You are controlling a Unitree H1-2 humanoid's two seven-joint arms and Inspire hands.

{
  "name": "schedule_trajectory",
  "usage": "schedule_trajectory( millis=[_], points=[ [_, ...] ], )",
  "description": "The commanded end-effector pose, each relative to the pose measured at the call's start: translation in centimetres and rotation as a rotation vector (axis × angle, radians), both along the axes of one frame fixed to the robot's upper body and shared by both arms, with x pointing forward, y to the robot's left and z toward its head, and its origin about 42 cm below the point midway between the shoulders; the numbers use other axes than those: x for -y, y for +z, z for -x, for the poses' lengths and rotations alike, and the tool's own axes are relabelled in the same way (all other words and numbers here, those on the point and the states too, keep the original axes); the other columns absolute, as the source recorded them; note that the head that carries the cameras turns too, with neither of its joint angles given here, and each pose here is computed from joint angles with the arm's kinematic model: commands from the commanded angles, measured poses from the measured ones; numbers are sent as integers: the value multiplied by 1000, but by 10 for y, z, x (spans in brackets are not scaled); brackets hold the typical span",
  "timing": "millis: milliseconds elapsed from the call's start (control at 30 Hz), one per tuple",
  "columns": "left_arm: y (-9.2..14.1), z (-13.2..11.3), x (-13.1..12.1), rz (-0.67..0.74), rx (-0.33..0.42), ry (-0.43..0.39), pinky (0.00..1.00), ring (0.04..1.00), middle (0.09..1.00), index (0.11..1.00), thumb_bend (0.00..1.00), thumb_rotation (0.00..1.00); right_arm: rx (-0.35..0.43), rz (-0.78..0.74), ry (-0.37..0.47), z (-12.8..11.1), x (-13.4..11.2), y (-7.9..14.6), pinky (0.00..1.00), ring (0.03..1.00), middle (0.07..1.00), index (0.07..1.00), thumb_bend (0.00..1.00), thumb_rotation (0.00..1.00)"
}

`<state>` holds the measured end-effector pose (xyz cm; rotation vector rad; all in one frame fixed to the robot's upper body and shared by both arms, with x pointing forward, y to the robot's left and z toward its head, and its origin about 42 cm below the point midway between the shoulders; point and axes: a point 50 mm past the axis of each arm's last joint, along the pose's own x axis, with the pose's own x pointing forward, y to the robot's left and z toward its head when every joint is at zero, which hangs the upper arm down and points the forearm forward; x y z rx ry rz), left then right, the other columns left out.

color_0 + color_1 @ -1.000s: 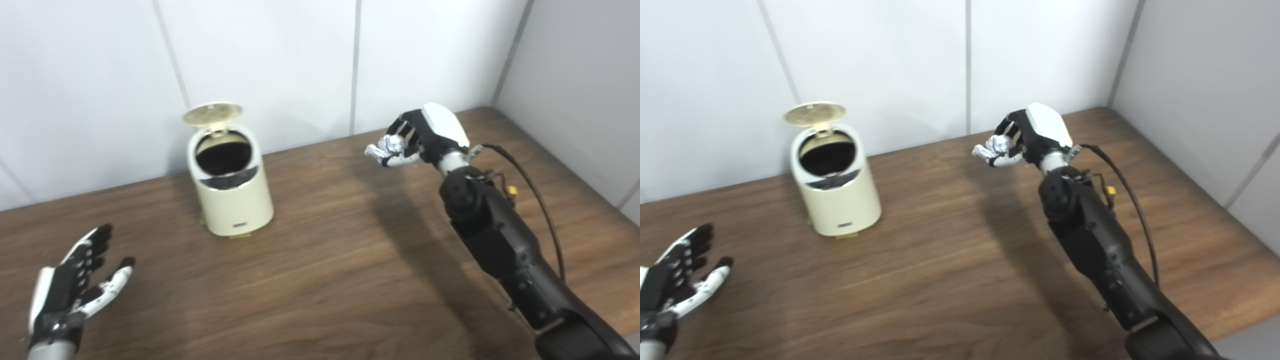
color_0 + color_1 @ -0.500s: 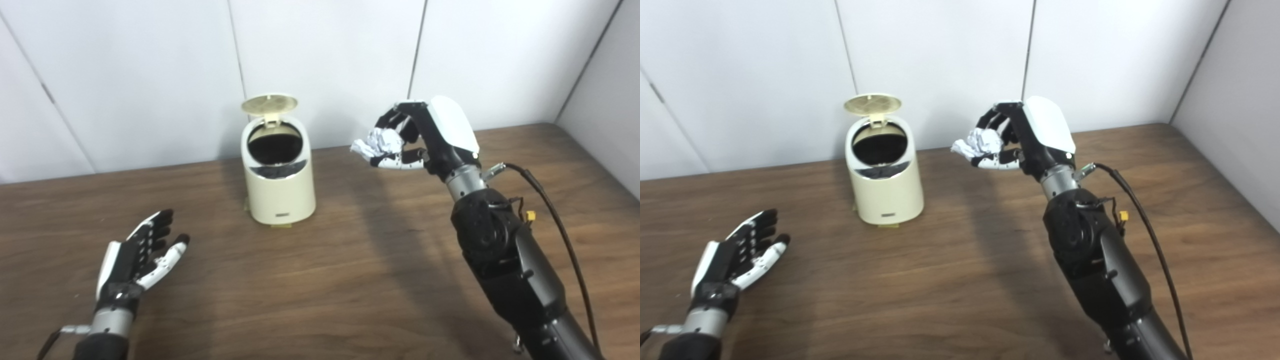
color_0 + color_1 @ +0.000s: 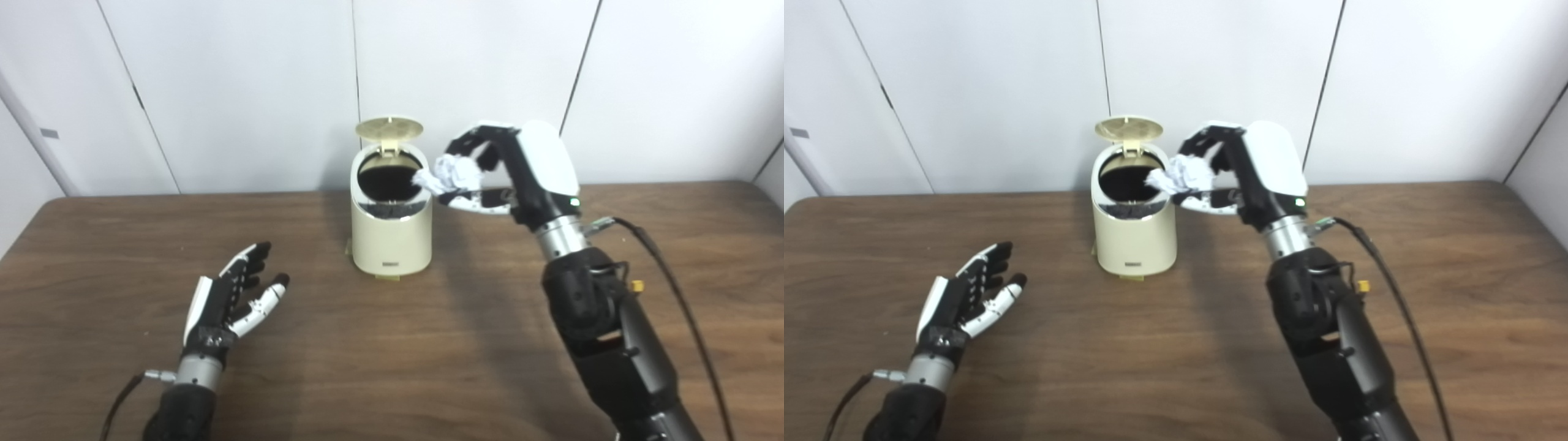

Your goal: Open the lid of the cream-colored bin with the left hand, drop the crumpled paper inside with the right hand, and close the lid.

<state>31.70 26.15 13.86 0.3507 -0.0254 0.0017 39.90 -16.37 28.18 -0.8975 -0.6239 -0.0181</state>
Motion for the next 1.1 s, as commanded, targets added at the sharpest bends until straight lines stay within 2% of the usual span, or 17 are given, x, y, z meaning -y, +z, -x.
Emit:
schedule_trajectory(
  millis=[0,133,233,267,367,533,1067],
  points=[
    [1,-4,7,-11,0,-22,856,890,905,908,519,398,110,-10,19,-7,-9,28,380,375,511,518,514,0],
    [0,-3,8,3,0,-13,867,896,910,910,526,395,123,0,30,-19,-19,32,384,374,509,520,514,0],
    [-1,-2,8,11,-1,-7,872,901,915,912,526,402,130,10,28,-29,-24,34,433,371,502,530,513,0],
    [-1,-1,8,10,-3,-6,875,904,917,912,526,407,126,6,29,-31,-26,34,428,370,501,532,512,0],
    [-2,0,9,21,-5,-3,887,906,913,914,531,415,117,9,24,-37,-32,35,333,362,501,547,509,0],
    [-2,4,10,20,1,7,882,899,901,913,528,412,106,48,7,-48,-37,30,326,368,503,535,512,0],
    [0,6,8,17,12,21,874,896,896,925,517,398,56,67,31,-55,-63,15,344,369,503,533,512,0]
  ],
)
